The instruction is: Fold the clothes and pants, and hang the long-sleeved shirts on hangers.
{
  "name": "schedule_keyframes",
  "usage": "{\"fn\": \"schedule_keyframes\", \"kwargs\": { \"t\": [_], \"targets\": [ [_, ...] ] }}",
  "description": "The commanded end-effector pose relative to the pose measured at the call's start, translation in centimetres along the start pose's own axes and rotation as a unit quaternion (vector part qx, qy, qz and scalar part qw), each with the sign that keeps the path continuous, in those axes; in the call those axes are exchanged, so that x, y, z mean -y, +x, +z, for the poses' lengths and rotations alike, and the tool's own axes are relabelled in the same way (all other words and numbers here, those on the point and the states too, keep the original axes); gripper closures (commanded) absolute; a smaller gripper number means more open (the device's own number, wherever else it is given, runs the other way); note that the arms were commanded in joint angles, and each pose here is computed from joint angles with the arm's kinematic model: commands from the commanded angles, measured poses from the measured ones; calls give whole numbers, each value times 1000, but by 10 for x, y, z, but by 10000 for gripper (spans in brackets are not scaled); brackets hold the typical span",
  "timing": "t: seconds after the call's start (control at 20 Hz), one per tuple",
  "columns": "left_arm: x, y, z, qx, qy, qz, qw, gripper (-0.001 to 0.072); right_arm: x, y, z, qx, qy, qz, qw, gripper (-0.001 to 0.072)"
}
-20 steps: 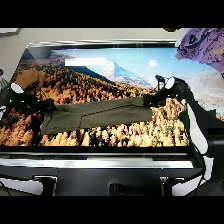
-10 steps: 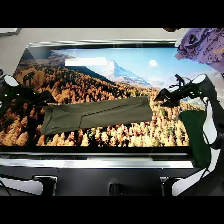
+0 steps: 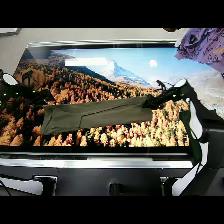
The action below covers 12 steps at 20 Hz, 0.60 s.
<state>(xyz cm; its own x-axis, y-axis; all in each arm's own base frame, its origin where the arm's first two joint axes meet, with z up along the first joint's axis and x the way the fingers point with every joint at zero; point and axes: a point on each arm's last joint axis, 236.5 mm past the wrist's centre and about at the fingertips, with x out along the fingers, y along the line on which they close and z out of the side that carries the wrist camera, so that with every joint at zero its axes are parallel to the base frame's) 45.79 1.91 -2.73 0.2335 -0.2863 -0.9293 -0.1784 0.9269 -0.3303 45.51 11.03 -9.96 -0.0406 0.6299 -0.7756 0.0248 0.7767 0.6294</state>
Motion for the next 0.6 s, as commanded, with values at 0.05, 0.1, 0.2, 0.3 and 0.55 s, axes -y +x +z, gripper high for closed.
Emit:
{"fn": "schedule_keyframes", "kwargs": {
  "t": [0.05,0.1,0.2,0.3,0.55],
  "targets": [
    [38,-3,4,7,-27,-77,997,315,-22,-9,1,14,-3,-24,1000,687],
    [55,-5,6,8,-34,-109,993,478,-22,-27,2,31,8,-47,998,687],
    [95,-6,8,13,-37,-163,986,666,-23,-69,-5,58,25,-109,992,687],
    [135,2,4,16,-15,-182,983,690,-24,-114,-19,87,41,-172,980,687],
    [256,59,-50,-16,22,-199,980,692,-29,-207,-56,165,87,-275,943,686]
  ]
}}
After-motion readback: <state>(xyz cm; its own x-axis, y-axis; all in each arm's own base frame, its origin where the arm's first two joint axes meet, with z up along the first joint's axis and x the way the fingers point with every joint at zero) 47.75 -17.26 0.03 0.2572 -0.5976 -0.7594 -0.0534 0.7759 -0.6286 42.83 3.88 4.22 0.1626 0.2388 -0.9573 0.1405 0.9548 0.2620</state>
